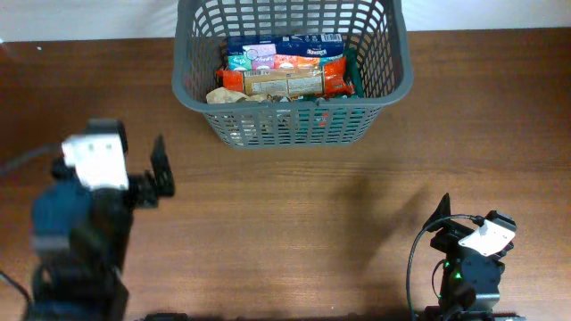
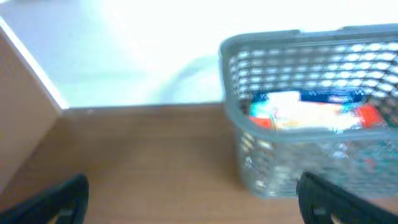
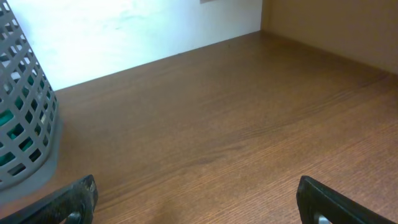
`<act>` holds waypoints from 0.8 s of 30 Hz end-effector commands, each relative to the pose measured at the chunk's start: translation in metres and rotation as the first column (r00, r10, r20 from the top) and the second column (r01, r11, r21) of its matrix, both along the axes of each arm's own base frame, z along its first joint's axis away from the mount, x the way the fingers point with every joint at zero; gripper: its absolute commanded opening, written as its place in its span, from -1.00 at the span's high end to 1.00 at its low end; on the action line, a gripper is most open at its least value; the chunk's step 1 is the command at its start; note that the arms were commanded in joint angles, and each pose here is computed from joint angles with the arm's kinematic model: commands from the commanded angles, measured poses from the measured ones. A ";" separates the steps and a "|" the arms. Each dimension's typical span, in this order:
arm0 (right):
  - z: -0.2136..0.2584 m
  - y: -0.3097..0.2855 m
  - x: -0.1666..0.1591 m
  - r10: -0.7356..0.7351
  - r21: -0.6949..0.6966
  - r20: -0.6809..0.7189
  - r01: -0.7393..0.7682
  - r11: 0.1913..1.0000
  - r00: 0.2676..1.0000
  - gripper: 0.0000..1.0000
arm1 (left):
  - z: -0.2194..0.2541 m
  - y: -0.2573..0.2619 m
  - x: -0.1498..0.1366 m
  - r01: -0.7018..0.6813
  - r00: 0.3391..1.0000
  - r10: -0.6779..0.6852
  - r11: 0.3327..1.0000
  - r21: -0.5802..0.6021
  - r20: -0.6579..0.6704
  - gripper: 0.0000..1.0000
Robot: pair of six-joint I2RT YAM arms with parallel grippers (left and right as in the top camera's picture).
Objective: Pack container
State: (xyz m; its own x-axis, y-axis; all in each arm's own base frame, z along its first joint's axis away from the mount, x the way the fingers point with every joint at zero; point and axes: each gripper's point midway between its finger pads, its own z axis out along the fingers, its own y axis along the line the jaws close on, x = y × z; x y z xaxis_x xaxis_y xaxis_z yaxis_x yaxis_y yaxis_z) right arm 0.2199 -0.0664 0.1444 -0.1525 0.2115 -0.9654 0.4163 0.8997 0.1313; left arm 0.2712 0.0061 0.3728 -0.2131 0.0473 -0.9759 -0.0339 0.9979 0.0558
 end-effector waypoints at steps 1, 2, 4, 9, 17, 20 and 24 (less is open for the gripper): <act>-0.001 -0.001 0.000 -0.009 -0.007 0.005 0.009 1.000 1.000 -0.98 | -0.023 -0.023 -0.012 0.131 0.979 -0.127 0.991 -0.016 0.160 -0.98; -0.001 -0.001 0.000 -0.009 -0.007 0.005 0.009 1.000 1.000 -0.98 | -0.029 -0.023 -0.016 0.133 0.969 -0.128 0.991 -0.010 0.211 -0.98; -0.001 -0.001 0.000 -0.009 -0.007 0.005 0.009 1.000 1.000 -0.98 | -0.046 -0.023 -0.023 0.133 0.956 -0.127 0.991 -0.004 0.266 -0.99; -0.001 -0.001 0.000 -0.009 -0.007 0.005 0.009 1.000 1.000 -0.98 | -0.105 -0.022 -0.032 0.132 0.958 -0.127 0.991 -0.005 0.258 -0.98; -0.001 -0.001 0.000 -0.009 -0.007 0.005 0.009 1.000 1.000 -0.98 | -0.168 -0.022 -0.030 0.132 0.973 -0.127 0.991 -0.012 0.194 -0.98; -0.001 -0.001 0.000 -0.009 -0.007 0.005 0.009 1.000 1.000 -0.98 | -0.184 -0.022 -0.030 0.131 0.974 -0.127 0.991 -0.013 0.190 -0.98; -0.001 -0.001 0.000 -0.009 -0.007 0.005 0.009 1.000 1.000 -0.98 | -0.205 -0.022 -0.028 0.130 0.981 -0.126 0.991 -0.017 0.150 -0.98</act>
